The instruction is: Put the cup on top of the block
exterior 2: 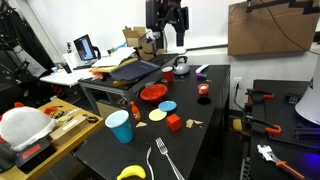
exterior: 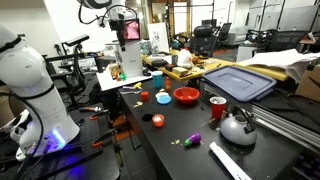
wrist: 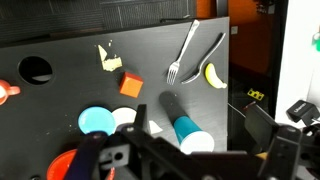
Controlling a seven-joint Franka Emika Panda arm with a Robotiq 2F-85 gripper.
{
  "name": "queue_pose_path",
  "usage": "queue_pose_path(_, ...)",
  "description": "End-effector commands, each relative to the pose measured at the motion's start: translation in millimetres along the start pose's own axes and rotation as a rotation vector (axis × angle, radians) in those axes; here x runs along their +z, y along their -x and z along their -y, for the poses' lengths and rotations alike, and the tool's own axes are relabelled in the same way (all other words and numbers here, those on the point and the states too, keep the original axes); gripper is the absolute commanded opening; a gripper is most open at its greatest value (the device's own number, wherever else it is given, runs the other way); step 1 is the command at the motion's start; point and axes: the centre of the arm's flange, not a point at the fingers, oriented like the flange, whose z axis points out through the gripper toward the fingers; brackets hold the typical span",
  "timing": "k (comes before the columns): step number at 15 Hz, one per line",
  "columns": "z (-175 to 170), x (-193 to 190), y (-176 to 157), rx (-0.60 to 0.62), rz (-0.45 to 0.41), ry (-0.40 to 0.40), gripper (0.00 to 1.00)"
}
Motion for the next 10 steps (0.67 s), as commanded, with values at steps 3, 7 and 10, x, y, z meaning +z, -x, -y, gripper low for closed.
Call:
queue_pose_path(3, 46.8, 34.5, -49.0, 0.002, 0.051, -0.004, 1.0)
queue_pose_path(7, 68.3, 60.6, -69.6, 0.031, 0.065, 0.001, 1.0)
queue_pose_path(10, 63.9, 78.4, -90.9, 0.064, 0.051, 0.056, 1.0)
